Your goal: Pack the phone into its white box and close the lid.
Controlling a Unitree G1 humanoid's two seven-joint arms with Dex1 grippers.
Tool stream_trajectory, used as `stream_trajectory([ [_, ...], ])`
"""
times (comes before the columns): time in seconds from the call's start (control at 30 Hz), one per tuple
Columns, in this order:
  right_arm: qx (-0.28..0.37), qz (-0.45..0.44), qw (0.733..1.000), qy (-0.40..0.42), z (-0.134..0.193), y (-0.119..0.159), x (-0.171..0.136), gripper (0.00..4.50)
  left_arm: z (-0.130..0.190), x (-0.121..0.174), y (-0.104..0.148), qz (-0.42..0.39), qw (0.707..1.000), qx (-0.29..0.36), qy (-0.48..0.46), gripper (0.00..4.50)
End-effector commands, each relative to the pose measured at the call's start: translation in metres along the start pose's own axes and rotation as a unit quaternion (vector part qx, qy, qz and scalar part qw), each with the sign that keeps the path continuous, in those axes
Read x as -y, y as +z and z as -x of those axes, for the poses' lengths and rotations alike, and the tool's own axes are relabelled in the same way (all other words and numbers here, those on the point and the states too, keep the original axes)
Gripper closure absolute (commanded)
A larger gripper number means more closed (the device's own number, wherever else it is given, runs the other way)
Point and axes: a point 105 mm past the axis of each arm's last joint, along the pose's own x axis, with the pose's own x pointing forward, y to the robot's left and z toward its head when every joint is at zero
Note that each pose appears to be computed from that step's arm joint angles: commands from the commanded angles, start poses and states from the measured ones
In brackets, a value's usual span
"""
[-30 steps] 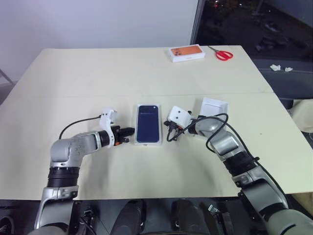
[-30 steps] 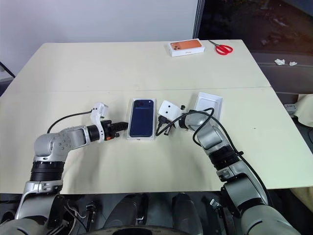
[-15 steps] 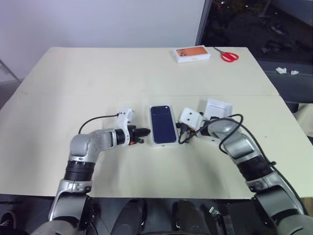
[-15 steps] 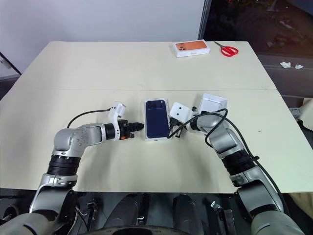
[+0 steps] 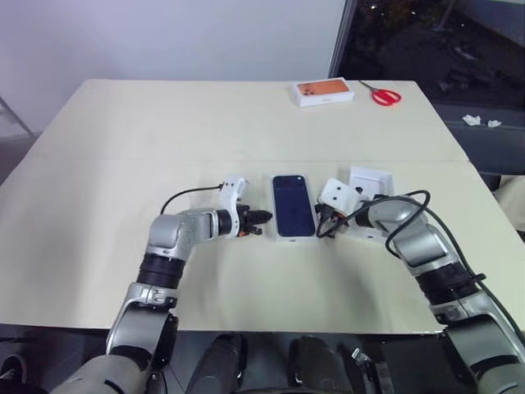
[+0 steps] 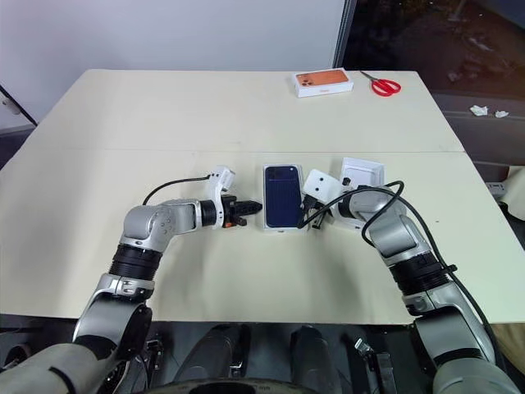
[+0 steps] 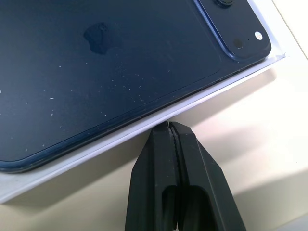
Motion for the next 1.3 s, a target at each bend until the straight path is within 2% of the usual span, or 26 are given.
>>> stream_trajectory([
  [0.03, -0.008, -0.002, 1.0, 0.007, 0.001, -0.007, -0.002, 4.48, -0.011, 0.012, -0.002, -0.017, 1.0, -0.012, -0.024, 4.5],
  [0.53, -0.018, -0.001, 0.999, 0.033, 0.005, -0.012, -0.011, 4.48, -0.014, 0.007, 0.001, -0.025, 1.0, -0.007, -0.014, 4.5],
  [0.8, -0.015, 0.003, 1.0, 0.018, 0.006, -0.011, -0.003, 4.48, -0.008, 0.006, -0.003, -0.029, 0.999, -0.01, -0.014, 4.5],
  [1.0, -0.031, 0.031, 0.999, 0.004, 0.018, -0.013, 0.008, 4.48, 0.014, -0.01, 0.003, -0.035, 0.999, -0.001, 0.012, 4.5],
  [1.17, -0.037, 0.038, 0.999, -0.007, 0.033, -0.012, 0.021, 4.48, 0.048, -0.036, 0.019, -0.076, 0.995, 0.023, 0.055, 4.5],
  [1.2, -0.035, 0.031, 0.999, -0.009, 0.035, -0.012, 0.022, 4.48, 0.054, -0.039, 0.023, -0.086, 0.994, 0.031, 0.063, 4.5],
  [1.3, 0.028, -0.057, 0.998, -0.012, 0.038, 0.005, 0.024, 4.48, 0.084, -0.042, 0.039, -0.124, 0.988, 0.072, 0.061, 4.5],
])
